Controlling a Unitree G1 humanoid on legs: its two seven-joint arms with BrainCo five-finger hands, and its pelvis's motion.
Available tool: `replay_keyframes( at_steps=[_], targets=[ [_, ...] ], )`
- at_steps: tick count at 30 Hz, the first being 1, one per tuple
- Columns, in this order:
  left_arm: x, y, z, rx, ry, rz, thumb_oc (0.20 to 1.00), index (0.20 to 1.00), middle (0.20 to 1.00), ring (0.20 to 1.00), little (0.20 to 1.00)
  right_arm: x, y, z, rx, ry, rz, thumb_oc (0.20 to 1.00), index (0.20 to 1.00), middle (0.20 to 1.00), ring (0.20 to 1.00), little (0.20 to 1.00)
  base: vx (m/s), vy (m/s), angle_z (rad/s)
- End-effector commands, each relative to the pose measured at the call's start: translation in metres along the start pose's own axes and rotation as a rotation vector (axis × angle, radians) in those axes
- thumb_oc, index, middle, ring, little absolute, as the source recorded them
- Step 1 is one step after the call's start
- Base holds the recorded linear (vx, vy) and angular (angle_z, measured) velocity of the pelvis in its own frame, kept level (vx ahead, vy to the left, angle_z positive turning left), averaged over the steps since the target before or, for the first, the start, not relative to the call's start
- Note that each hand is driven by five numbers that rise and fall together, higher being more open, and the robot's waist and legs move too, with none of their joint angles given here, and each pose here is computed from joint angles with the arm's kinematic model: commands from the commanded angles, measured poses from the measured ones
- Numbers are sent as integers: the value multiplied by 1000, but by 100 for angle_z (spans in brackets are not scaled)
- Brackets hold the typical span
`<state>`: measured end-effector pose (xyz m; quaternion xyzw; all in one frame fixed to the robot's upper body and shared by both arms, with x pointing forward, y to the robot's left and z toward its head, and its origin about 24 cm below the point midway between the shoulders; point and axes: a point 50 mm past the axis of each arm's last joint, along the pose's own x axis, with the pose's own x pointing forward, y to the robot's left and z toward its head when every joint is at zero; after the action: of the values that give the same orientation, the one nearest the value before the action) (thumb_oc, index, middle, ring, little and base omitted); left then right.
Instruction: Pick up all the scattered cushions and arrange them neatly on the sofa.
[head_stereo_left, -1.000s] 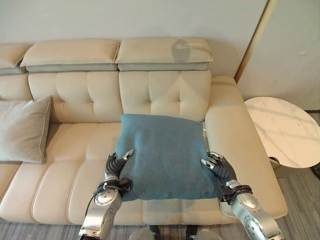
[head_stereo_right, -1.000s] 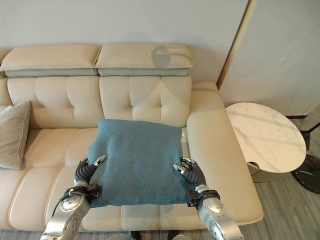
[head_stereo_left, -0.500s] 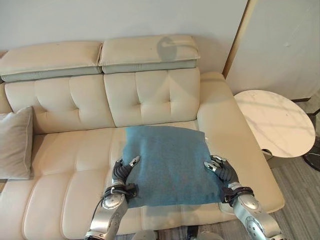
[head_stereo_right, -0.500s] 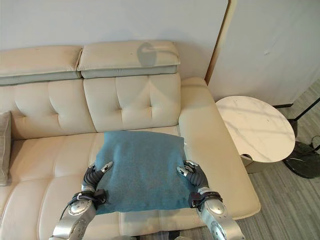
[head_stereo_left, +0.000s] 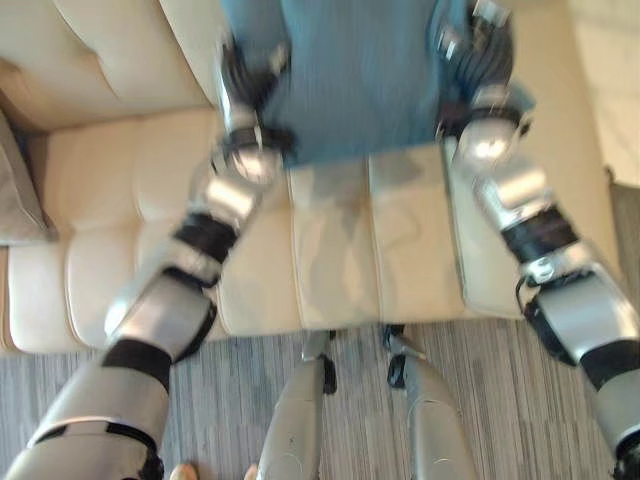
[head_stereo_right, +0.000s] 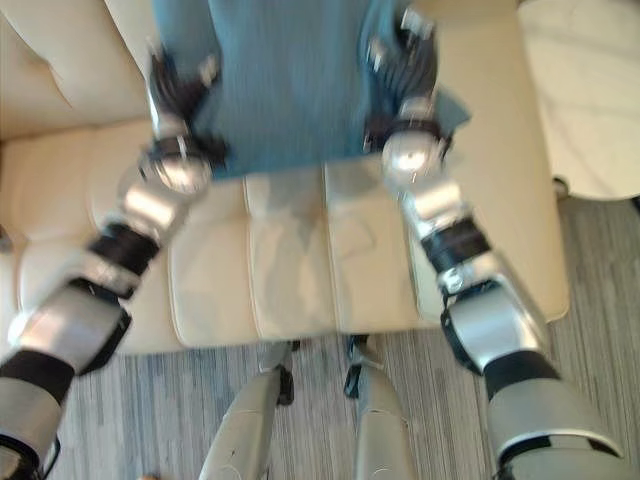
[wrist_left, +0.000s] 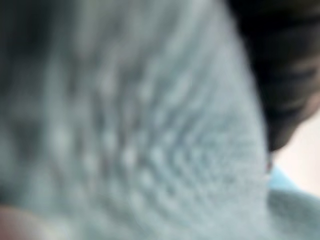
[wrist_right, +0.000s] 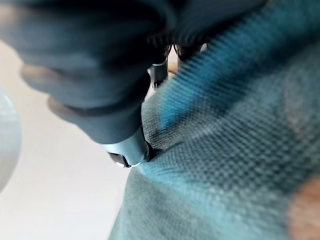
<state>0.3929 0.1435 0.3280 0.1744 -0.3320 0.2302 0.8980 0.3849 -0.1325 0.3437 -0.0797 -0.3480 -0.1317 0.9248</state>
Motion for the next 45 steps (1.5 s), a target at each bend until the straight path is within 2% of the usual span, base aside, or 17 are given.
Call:
replay_keyframes(
  at_steps=[1, 2, 3, 4, 7, 8, 13, 17, 22, 26, 29, 30, 34, 38, 42, 43, 45],
  targets=[
    [35, 10, 86, 111, -344, 39, 329, 329, 329, 329, 329, 12, 36, 87, 24, -329, 119, 200, 200, 200, 200, 200, 5, 49, 8],
    [43, 17, 85, 161, -327, 54, 1000, 1000, 1000, 1000, 1000, 19, 31, 88, -38, -329, 108, 395, 395, 395, 395, 395, 28, 35, 4],
    [49, 21, 81, 222, -305, 55, 1000, 1000, 1000, 1000, 1000, 26, 26, 85, -130, -325, 95, 567, 567, 567, 567, 567, 33, 23, 1],
    [54, 26, 82, 243, -294, 59, 1000, 1000, 1000, 1000, 1000, 30, 24, 85, -173, -317, 90, 1000, 1000, 1000, 1000, 1000, 0, 0, 0],
    [63, 37, 63, 310, -182, 54, 1000, 1000, 1000, 1000, 1000, 43, 11, 72, -292, -230, 74, 1000, 1000, 1000, 1000, 1000, 17, 23, 3],
    [64, 48, 40, 313, -76, 68, 1000, 1000, 1000, 1000, 1000, 48, -6, 56, -359, -160, 35, 1000, 1000, 1000, 1000, 1000, 8, 35, 3],
    [56, 67, -12, 342, 126, 54, 1000, 1000, 1000, 1000, 1000, 46, -30, 17, -457, -13, -21, 1000, 1000, 1000, 1000, 1000, -2, 10, 3],
    [38, 77, -61, 182, 346, 32, 1000, 1000, 1000, 1000, 1000, 36, -40, -17, -457, 121, -31, 1000, 1000, 1000, 1000, 1000, -32, 26, 2],
    [-6, 92, -125, -196, 552, 95, 1000, 1000, 1000, 1000, 1000, -2, -40, -64, -256, 242, -12, 1000, 1000, 1000, 1000, 1000, -5, 35, -7],
    [-70, 108, -180, -259, 675, 91, 1000, 1000, 1000, 1000, 1000, -66, -59, -123, -25, 411, 12, 1000, 1000, 1000, 1000, 1000, 66, 78, -9],
    [-135, 115, -211, -251, 766, 19, 1000, 1000, 1000, 1000, 1000, -145, -92, -176, 79, 630, 4, 1000, 1000, 1000, 1000, 1000, 102, 120, -5],
    [-172, 110, -222, -301, 842, -5, 1000, 1000, 1000, 1000, 1000, -179, -101, -191, 69, 715, 16, 1000, 1000, 1000, 1000, 1000, 98, 150, -7],
    [-270, 132, -240, -290, 1044, -65, 1000, 1000, 1000, 1000, 1000, -271, -152, -220, -76, 989, 28, 1000, 1000, 1000, 1000, 1000, 75, 165, -14],
    [-344, 160, -244, -218, 1232, -61, 1000, 1000, 1000, 1000, 1000, -342, -195, -225, -195, 1198, -66, 1000, 1000, 1000, 1000, 1000, -35, 120, -6],
    [-384, 173, -249, -47, 1369, -151, 1000, 1000, 1000, 1000, 1000, -399, -207, -230, -246, 1405, -86, 1000, 1000, 1000, 1000, 1000, -164, 62, -18],
    [-384, 173, -249, -47, 1369, -151, 1000, 1000, 1000, 1000, 1000, -399, -207, -230, -246, 1405, -86, 1000, 1000, 1000, 1000, 1000, -91, 4, -12],
    [-408, 178, -252, 23, 1465, -203, 1000, 1000, 1000, 1000, 1000, -436, -212, -230, -261, 1557, -86, 1000, 1000, 1000, 1000, 1000, -117, -23, -2]
  ],
)
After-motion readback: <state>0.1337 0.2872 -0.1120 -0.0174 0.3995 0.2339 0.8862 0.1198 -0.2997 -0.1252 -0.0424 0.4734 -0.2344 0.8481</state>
